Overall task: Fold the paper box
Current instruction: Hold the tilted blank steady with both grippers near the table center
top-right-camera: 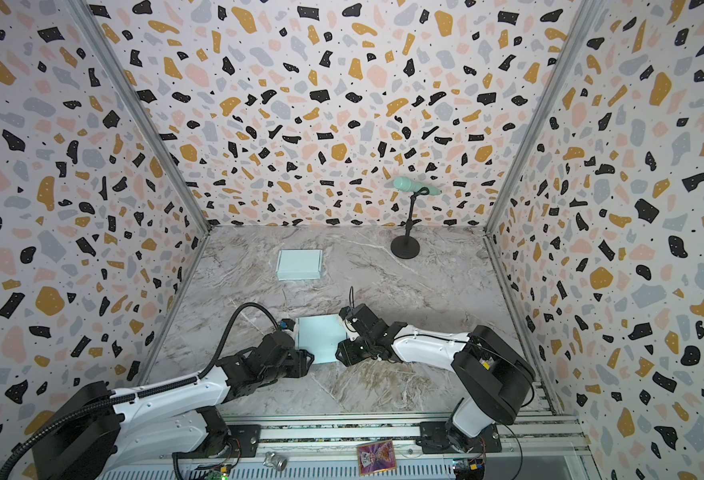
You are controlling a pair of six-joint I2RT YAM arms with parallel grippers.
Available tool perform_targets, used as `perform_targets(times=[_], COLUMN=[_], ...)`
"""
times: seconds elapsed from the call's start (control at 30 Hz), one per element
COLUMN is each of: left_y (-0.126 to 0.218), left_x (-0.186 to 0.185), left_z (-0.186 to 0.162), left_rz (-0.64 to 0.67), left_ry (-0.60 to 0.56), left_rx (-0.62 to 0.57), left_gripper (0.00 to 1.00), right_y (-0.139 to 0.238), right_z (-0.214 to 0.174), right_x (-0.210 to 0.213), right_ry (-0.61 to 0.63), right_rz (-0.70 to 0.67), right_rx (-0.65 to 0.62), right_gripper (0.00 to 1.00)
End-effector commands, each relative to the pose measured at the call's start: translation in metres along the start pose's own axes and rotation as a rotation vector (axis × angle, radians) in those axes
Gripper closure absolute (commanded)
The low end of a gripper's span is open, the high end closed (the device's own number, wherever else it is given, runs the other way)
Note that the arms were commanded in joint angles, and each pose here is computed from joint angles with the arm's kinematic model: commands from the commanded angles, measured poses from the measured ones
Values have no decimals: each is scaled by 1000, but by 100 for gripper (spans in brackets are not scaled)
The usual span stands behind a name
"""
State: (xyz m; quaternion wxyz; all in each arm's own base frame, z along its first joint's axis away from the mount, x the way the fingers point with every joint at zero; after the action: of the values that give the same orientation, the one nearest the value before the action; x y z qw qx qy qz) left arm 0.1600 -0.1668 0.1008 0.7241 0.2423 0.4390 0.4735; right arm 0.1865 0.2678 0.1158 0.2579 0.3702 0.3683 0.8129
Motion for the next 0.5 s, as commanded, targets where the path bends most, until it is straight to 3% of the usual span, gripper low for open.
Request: perform_targets(times=[0.0, 0.47], left_y=[0, 0], left_x=[-8, -5], left_z=[4, 4], left_rz=[-47, -35], left_ry=[-12, -11], left_rx=[-32, -44], left_gripper=[45, 48], right_y=[-1, 9], right_z=[2, 0], right_x=[6, 3], right_ry=[9, -1], right_rz=[31, 11], right_rx=[-17, -39], right_gripper=[49, 45])
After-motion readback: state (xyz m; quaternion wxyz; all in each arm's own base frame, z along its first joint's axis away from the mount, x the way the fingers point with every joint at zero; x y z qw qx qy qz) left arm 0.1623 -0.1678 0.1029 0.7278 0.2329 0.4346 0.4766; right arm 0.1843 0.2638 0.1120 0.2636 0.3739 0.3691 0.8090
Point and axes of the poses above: each gripper's point midway between its finger pads, its own y axis back along the fingers, its own x axis along the line the jaws close on, z = x × y, the point moved 8 cm from there along y, back along the fingers, and after that the axes turned 2 degrees about y, right-handed, at the moved point
